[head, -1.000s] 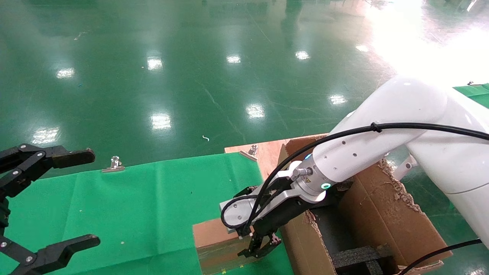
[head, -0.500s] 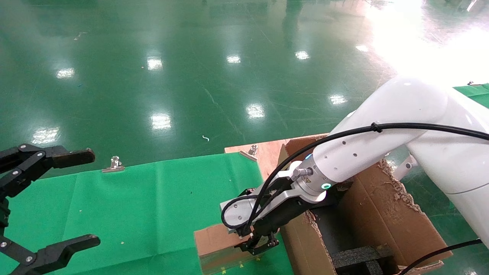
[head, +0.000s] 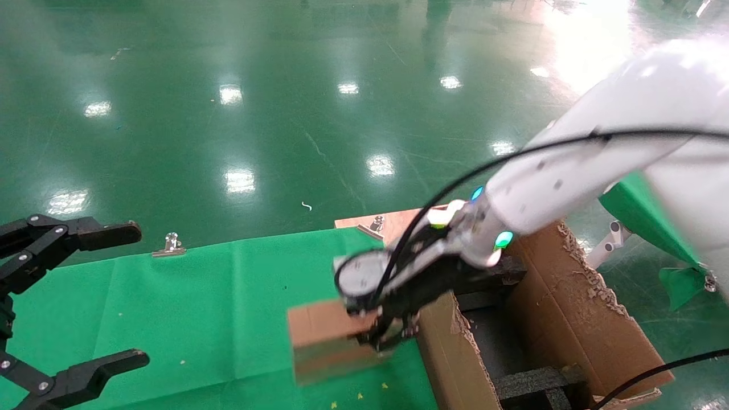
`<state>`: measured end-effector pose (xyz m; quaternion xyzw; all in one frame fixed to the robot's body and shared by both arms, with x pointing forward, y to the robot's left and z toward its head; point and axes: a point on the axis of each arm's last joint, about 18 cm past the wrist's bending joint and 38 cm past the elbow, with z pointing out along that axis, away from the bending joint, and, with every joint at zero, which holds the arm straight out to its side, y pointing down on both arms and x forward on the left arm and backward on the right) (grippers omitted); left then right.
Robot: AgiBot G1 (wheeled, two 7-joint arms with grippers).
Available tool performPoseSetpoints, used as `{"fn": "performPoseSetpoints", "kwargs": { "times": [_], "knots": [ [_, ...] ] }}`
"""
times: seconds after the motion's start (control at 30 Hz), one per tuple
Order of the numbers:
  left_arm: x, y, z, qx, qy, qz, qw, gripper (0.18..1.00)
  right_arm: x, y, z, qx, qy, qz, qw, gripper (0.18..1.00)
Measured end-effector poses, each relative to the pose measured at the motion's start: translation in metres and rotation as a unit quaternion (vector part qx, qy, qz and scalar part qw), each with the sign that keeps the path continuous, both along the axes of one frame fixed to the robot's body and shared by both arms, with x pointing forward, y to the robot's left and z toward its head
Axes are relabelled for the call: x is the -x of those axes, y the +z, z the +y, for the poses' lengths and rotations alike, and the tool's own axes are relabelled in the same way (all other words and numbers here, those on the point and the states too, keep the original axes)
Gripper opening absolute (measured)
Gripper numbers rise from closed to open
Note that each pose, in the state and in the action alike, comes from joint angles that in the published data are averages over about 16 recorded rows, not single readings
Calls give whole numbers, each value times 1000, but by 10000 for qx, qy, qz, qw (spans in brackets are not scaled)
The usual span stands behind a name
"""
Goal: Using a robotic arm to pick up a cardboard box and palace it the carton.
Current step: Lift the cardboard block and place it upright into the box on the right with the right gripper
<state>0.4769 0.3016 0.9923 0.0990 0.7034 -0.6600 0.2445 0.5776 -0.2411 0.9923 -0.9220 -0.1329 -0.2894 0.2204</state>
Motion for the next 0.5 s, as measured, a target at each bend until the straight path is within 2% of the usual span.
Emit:
{"fn": "performPoseSetpoints", "kwargs": {
  "times": [0.27, 0.5],
  "knots": [
    [0, 0, 0, 0, 0, 0, 10000, 1001, 16, 72, -14, -348, -31, -487, 9982, 422],
    [0, 0, 0, 0, 0, 0, 10000, 1001, 28, 107, -25, -477, -98, -742, 9961, 420]
  ]
}}
